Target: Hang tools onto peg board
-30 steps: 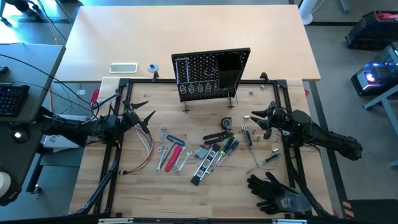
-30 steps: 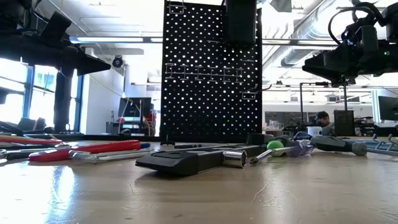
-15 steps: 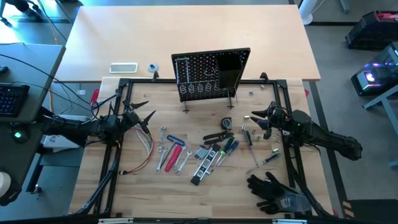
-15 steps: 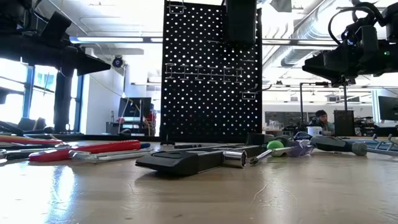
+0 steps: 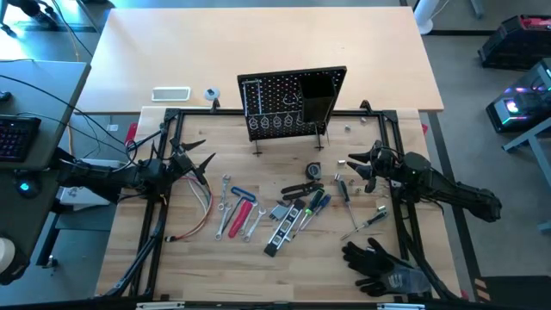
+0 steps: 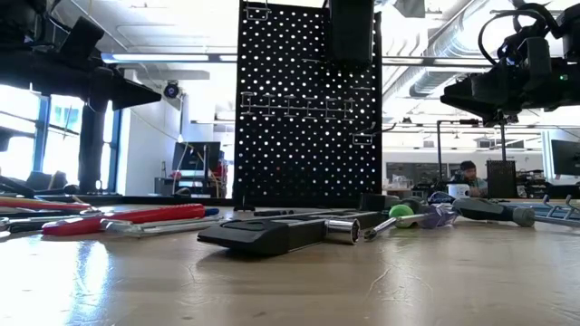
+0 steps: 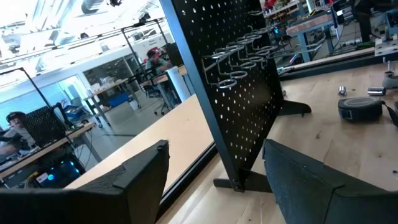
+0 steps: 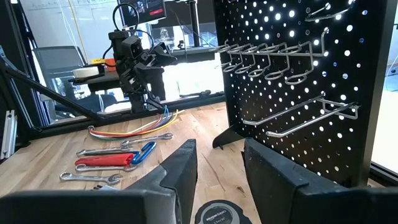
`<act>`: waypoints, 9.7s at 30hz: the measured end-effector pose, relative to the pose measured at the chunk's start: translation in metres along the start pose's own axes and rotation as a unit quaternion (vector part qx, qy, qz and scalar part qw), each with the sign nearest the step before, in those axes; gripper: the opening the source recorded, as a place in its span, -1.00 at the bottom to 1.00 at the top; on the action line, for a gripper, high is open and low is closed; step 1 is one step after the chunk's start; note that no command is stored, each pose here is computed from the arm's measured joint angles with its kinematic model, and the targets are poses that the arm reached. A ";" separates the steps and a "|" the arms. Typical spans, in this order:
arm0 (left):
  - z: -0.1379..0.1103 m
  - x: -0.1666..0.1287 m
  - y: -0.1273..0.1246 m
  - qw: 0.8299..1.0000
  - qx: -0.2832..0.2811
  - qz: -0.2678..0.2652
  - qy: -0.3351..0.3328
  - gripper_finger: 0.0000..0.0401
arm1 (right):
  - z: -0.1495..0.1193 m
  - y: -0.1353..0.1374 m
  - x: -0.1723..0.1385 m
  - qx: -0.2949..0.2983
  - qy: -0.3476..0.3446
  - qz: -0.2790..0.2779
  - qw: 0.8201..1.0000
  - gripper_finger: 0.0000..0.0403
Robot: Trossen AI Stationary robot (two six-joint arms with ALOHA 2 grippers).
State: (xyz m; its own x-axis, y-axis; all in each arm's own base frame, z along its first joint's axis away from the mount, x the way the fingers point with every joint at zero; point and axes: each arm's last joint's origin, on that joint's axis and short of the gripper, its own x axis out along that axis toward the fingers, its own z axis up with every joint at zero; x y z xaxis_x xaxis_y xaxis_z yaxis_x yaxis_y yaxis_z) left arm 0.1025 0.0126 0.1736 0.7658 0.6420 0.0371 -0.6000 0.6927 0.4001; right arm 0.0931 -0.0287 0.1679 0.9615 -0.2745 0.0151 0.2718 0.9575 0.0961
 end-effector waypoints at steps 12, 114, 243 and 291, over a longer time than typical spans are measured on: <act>0.000 0.000 0.000 1.000 0.000 0.000 0.000 0.25 | 0.000 0.000 0.000 0.000 0.000 0.000 1.000 -0.37; 0.192 0.092 -0.008 0.876 -0.078 -0.065 -0.472 0.25 | 0.000 0.000 0.000 0.000 0.000 0.000 1.000 -0.37; 0.076 0.070 -0.167 0.880 -0.103 -0.213 0.411 -0.41 | 0.000 0.000 0.000 0.000 0.000 0.000 1.000 -0.37; 0.298 0.245 -0.046 0.950 -0.023 -0.126 -0.284 -0.41 | 0.000 0.000 0.000 0.000 0.000 0.000 1.000 -0.37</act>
State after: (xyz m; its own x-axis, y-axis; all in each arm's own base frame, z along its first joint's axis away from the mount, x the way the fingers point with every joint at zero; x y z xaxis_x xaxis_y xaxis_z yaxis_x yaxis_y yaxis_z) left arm 0.3868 0.0399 0.4372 0.8796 0.1817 0.4395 -0.3807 0.8230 0.4216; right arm 0.0931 -0.0287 0.1678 0.9615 -0.2744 0.0151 0.2718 0.9576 0.0958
